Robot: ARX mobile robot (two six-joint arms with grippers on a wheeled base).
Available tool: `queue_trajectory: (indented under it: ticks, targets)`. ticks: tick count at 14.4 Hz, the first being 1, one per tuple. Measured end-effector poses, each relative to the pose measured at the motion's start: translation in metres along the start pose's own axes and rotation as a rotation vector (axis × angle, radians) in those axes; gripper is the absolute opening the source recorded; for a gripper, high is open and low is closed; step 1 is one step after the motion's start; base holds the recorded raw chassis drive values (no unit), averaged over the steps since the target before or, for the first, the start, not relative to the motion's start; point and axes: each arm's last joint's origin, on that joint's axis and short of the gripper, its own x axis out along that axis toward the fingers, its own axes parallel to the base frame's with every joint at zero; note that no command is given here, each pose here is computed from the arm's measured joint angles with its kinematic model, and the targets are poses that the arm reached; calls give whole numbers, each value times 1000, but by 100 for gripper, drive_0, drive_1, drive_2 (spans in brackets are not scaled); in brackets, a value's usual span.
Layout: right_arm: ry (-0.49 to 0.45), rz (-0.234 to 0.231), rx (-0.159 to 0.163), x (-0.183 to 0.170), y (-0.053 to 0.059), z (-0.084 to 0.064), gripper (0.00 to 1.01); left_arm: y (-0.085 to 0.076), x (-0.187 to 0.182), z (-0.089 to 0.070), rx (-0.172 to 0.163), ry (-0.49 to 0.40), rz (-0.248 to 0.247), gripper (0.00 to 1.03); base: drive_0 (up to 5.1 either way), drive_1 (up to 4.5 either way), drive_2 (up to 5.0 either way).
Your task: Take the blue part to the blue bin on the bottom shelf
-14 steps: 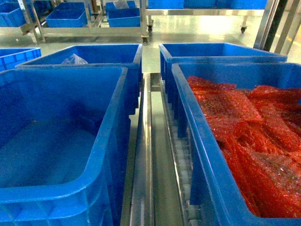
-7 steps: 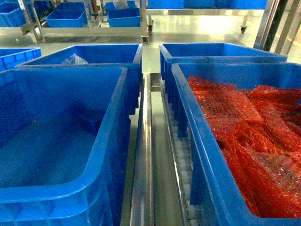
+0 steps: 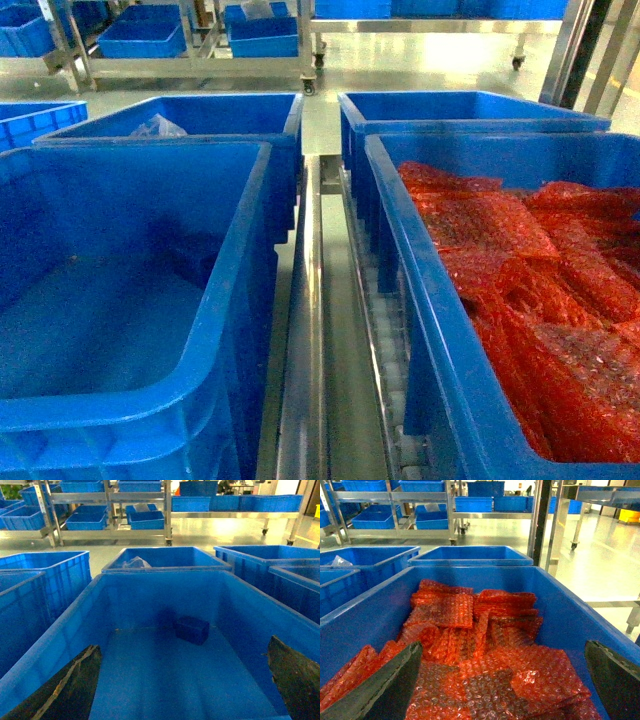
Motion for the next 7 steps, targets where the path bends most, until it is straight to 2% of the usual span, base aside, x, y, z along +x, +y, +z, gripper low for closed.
queue_trajectory:
  ticks: [7]
  targets:
    - [0, 0, 0, 0, 0, 0, 98, 0, 0, 0, 0, 0, 0, 98, 0, 0, 0]
